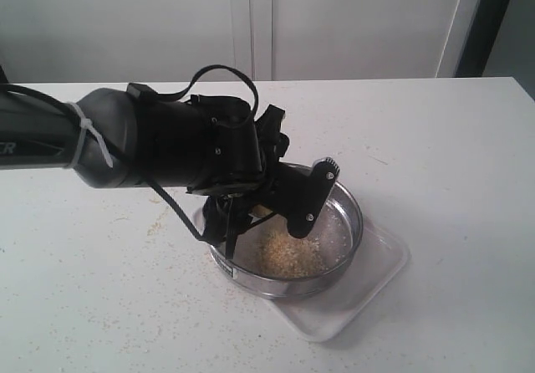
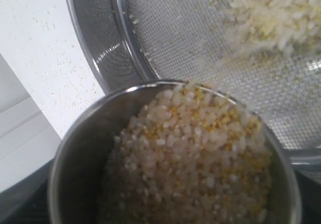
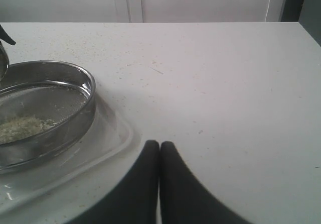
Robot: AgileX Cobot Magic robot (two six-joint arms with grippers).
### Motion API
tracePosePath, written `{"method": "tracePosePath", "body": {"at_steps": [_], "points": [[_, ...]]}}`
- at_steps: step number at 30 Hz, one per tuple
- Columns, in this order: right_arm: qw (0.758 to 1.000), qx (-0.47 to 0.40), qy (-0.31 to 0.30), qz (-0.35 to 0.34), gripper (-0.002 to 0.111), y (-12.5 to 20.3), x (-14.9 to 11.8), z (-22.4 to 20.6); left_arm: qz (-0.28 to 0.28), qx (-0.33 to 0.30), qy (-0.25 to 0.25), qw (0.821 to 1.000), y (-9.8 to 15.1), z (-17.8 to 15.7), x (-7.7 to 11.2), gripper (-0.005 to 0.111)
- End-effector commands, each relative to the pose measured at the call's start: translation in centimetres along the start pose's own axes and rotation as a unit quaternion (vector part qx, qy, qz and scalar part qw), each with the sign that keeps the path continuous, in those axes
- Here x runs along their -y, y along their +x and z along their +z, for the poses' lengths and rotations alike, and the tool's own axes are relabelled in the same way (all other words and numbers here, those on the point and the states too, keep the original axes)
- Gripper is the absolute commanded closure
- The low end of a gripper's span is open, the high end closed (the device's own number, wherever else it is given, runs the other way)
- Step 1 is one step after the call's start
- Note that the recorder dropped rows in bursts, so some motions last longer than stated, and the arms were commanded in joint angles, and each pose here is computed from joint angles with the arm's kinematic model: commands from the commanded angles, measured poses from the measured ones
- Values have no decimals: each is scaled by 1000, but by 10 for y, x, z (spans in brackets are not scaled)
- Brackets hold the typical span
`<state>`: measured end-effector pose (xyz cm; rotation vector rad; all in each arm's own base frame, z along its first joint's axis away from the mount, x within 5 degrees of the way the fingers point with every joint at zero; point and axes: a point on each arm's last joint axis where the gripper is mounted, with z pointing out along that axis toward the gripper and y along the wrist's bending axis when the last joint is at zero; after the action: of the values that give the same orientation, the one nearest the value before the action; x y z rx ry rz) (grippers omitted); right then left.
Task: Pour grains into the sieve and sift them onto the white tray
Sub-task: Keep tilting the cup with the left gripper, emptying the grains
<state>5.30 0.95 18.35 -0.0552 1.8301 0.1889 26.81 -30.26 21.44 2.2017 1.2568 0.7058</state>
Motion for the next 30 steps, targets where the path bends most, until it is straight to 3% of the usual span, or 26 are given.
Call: {"method": "tracePosePath", "body": {"at_steps": [1,30], "points": [[1000,4,1,-5,108,1,0,0,-2,7,-16,1000,1,-3,-5,107],[1000,4,0,-2,108,1,0,0,44,5,-52,998,0,-2,-12,107]]}}
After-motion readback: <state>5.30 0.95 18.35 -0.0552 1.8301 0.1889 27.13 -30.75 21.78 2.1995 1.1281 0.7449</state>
